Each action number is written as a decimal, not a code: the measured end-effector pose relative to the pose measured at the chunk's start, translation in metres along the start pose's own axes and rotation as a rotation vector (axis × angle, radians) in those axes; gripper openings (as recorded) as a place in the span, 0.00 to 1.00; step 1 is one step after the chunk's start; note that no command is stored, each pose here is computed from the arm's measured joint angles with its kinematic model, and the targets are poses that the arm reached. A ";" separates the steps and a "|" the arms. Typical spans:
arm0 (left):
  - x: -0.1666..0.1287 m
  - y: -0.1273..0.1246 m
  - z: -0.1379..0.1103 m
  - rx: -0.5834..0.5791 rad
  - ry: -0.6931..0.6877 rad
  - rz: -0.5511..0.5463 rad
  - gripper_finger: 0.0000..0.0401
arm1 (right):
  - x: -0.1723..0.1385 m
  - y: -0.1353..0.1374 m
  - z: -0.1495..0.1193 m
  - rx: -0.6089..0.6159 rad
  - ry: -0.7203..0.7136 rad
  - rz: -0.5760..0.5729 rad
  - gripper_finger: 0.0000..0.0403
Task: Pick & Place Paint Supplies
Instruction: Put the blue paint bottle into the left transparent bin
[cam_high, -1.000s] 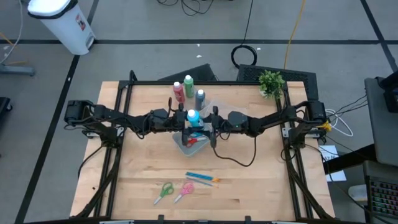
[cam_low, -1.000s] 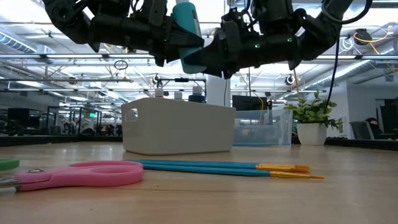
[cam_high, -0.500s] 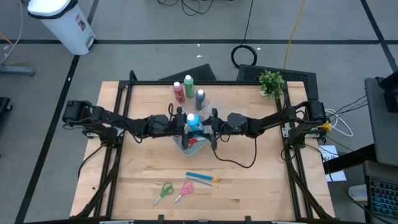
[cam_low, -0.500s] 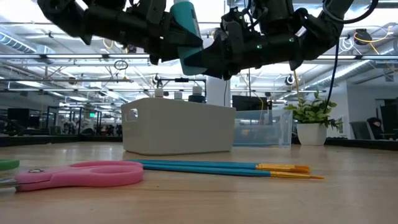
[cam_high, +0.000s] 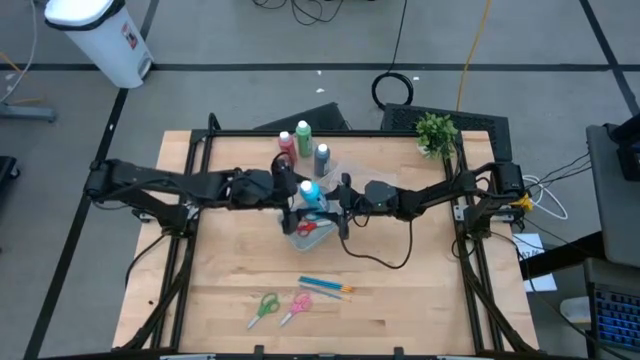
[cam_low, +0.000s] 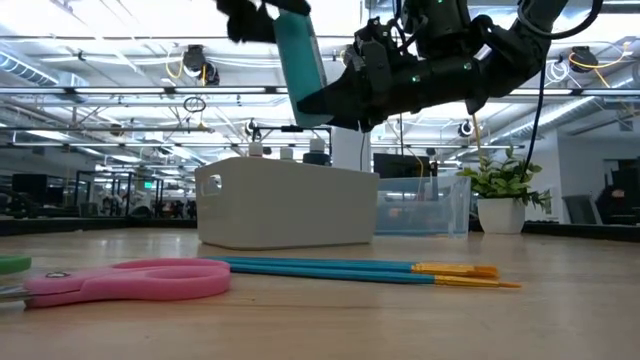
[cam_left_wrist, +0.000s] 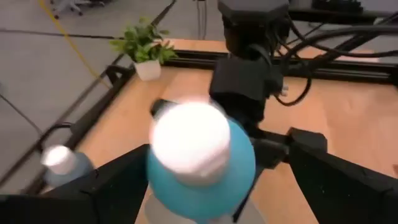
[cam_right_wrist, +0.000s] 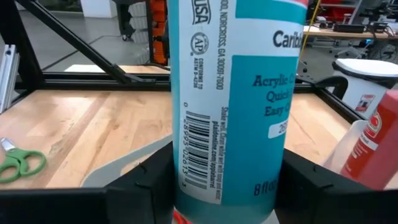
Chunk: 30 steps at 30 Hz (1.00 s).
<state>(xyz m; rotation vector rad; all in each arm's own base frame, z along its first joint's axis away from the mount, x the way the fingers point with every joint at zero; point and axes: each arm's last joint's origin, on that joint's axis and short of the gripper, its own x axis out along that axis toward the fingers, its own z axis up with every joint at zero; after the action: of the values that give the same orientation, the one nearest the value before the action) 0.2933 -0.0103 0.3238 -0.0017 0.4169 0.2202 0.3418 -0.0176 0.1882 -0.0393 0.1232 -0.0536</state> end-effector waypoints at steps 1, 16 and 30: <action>-0.003 0.001 0.004 0.017 0.016 0.014 0.95 | 0.000 0.000 0.000 0.000 0.001 0.000 0.46; -0.015 0.005 0.019 0.053 0.099 0.012 0.84 | 0.000 0.000 -0.002 -0.004 0.026 0.002 0.45; -0.014 0.020 0.018 -0.049 0.140 -0.099 0.59 | 0.000 0.000 -0.002 -0.008 0.026 0.005 0.46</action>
<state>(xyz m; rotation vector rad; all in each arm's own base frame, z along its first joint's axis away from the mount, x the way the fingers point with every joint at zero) 0.2835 0.0076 0.3464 -0.0864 0.5497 0.1332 0.3414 -0.0173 0.1861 -0.0465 0.1499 -0.0488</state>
